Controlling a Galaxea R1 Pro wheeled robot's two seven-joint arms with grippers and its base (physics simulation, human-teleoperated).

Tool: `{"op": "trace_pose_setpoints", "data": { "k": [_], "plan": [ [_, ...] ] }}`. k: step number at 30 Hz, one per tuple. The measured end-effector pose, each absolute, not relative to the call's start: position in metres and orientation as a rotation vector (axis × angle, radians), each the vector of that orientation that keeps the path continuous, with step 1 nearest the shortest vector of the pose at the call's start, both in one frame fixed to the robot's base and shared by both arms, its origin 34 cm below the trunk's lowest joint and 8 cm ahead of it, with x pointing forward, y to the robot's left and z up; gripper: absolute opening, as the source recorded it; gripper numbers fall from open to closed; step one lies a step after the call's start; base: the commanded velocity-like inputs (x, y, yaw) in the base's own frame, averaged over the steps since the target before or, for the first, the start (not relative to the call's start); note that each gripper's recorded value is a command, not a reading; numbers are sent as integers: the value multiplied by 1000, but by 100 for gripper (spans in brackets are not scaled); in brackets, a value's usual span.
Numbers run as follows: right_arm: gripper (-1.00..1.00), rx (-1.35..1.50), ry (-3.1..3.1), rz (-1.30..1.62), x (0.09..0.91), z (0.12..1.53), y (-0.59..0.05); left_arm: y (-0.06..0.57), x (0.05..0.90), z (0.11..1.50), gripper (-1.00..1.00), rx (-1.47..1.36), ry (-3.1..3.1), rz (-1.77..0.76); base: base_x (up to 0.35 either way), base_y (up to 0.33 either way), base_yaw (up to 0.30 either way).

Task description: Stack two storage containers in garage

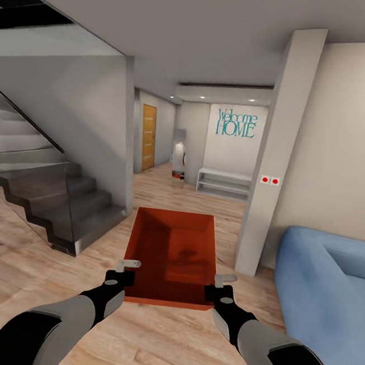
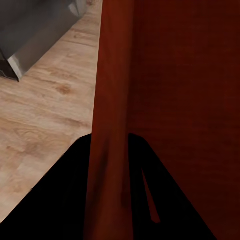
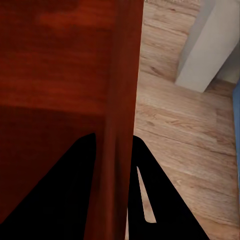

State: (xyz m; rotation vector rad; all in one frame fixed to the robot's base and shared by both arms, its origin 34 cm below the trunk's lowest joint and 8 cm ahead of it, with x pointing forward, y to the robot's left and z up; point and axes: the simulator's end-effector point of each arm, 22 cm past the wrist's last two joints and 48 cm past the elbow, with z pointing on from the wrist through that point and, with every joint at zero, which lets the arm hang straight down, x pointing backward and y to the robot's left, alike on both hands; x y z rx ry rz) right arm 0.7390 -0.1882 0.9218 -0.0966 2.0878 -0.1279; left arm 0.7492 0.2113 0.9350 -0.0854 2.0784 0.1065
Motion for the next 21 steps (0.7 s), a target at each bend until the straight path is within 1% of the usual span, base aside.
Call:
{"op": "trace_pose_setpoints", "data": {
  "k": [21],
  "plan": [
    [-100, -97, 2088, -128, 739, 922, -188, 211, 749, 935, -100, -85, 2078, 106, 323, 0, 0]
  ]
}}
